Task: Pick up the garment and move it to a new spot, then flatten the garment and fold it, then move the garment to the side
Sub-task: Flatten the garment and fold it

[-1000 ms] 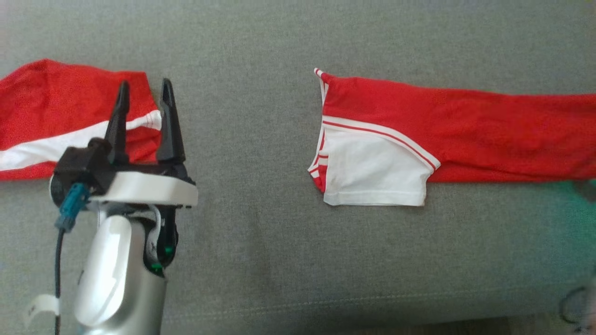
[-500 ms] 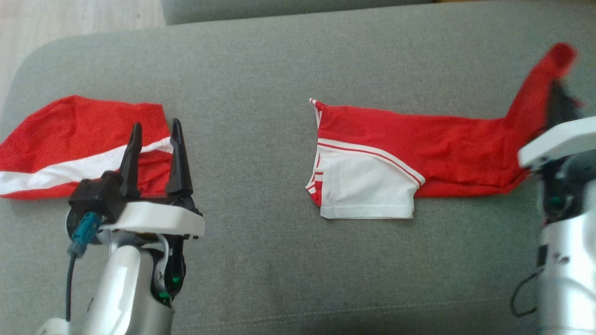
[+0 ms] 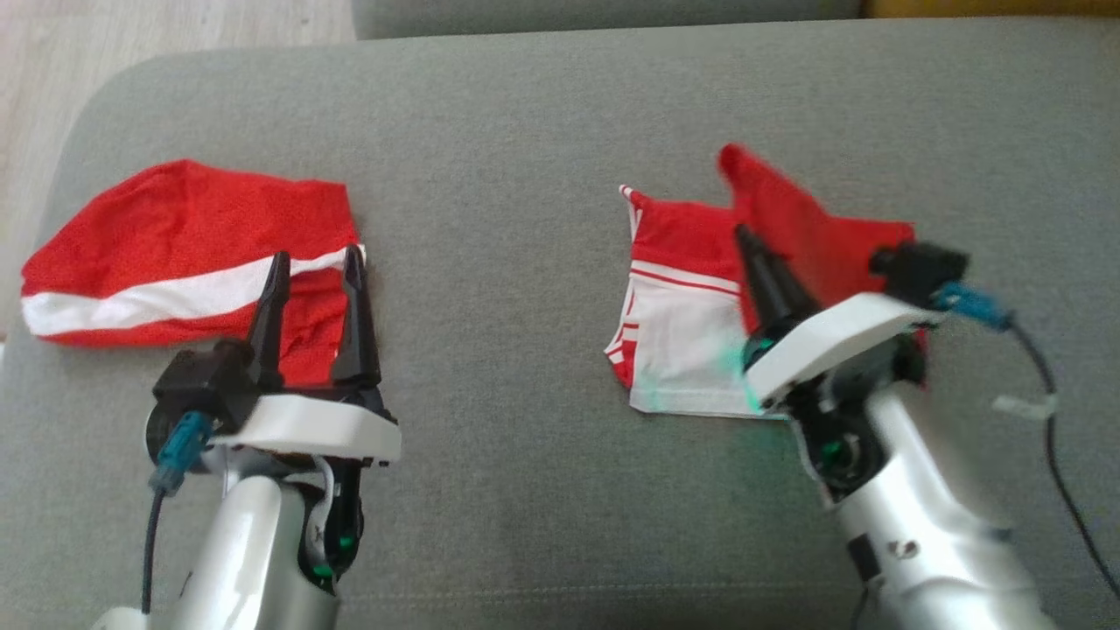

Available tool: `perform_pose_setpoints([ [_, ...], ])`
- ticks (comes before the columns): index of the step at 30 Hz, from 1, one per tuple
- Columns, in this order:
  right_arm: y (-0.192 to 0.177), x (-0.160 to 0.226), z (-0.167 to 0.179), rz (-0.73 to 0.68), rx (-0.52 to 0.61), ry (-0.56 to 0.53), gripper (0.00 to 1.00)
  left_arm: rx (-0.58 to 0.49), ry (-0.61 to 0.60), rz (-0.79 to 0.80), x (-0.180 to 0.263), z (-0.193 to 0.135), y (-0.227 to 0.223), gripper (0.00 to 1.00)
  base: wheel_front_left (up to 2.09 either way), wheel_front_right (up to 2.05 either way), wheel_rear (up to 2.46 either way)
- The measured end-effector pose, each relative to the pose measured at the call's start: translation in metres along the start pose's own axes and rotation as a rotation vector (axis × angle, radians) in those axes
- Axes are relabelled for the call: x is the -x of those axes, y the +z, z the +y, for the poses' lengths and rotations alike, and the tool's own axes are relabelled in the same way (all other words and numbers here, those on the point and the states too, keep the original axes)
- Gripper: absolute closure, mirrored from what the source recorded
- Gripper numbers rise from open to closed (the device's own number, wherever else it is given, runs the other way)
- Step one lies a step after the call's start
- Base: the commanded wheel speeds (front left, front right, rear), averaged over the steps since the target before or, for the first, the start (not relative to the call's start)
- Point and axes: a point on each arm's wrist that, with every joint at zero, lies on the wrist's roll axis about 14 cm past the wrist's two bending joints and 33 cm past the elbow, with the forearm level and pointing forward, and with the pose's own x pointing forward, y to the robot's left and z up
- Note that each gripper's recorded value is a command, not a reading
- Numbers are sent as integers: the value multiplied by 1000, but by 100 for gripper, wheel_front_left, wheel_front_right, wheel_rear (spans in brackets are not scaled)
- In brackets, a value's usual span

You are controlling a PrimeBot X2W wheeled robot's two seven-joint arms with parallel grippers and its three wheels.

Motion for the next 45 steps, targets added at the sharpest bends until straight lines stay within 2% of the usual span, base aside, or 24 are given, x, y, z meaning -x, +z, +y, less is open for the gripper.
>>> perform_pose_setpoints([
  [4, -29, -10, 8, 57, -7, 24, 100, -5, 18, 10, 2, 7, -3, 0, 0, 0, 0],
  [12, -45, -30, 17, 91, 8, 55, 100, -4, 42, 27, 3, 15, -9, 0, 0, 0, 0],
  [13, -48, -31, 19, 101, 15, 61, 8, -5, 44, 32, 4, 15, -10, 0, 0, 0, 0],
  [14, -52, -31, 21, 113, 19, 69, 0, -6, 47, 35, 4, 16, -11, 0, 0, 0, 0],
  [20, -61, -28, 33, 121, -1, 102, 0, -4, 46, 36, 3, 14, -12, 0, 0, 0, 0],
  [26, -21, -35, 30, 15, 60, 95, 0, 4, 15, 27, -2, 2, -9, 0, 0, 0, 0],
  [32, 42, -29, -2, -130, 243, 15, 0, 17, -26, -5, -9, -13, 0, 0, 0, 0, 0],
  [37, 106, 1, -43, -284, 440, -82, 0, 28, -67, -23, -13, -28, 5, 0, 0, 0, 0],
  [41, 107, 32, -68, -321, 504, -160, 0, 35, -100, -28, -14, -40, 6, 0, 0, 0, 0],
  [45, 94, 62, -87, -337, 507, -240, 0, 38, -118, -27, -14, -47, 5, 0, 0, 0, 0],
])
